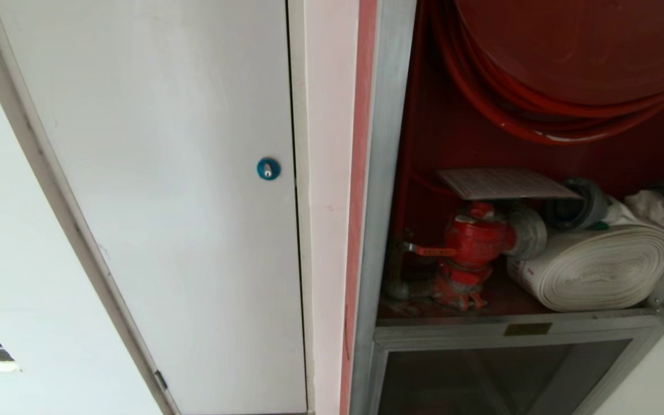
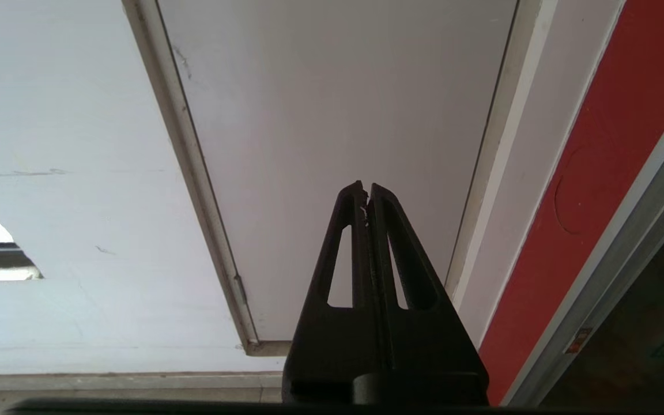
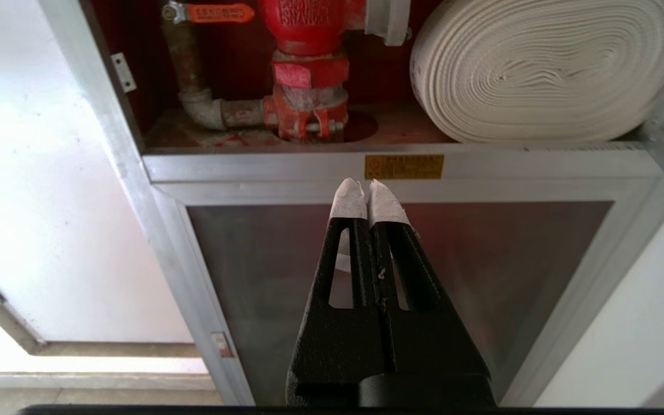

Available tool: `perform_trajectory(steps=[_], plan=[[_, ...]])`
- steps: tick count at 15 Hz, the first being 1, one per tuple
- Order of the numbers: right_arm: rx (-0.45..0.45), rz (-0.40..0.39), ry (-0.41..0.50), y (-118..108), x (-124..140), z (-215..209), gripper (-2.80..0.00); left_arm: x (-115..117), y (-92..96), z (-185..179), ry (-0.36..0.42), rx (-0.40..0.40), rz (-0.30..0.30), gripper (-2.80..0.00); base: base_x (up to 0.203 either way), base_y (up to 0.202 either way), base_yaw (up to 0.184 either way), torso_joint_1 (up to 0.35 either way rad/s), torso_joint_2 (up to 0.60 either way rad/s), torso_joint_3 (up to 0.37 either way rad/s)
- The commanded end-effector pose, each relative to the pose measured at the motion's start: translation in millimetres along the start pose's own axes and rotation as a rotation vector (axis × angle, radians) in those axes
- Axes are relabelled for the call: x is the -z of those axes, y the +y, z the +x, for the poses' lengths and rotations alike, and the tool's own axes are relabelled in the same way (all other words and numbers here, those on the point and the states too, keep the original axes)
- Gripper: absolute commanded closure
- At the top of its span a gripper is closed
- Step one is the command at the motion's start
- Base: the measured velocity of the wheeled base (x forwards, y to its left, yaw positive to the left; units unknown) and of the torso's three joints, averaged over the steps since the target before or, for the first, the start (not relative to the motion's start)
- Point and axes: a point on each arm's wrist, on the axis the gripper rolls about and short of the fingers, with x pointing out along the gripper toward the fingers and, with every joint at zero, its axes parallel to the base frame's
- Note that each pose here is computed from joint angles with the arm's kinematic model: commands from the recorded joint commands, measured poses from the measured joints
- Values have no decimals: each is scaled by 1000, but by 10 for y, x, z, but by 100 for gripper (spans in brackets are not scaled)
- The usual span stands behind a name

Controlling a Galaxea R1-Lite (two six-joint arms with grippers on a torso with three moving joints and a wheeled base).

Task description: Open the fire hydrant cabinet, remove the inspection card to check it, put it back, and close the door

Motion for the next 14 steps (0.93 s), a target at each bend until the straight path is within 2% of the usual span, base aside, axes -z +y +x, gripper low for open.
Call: perform_trajectory(steps=[1, 7, 14], plan=[[0, 0, 3, 0, 7, 3, 0, 29, 0, 9, 12, 0, 0, 0, 197, 0, 2, 2, 0, 2], [0, 3, 5, 0, 9, 3, 0, 29, 0, 9, 12, 0, -5, 0, 186, 0, 0, 5, 4, 2], [0, 0, 4, 0, 8, 3, 0, 29, 0, 9, 12, 0, -5, 0, 8, 0, 0, 2, 1, 0]])
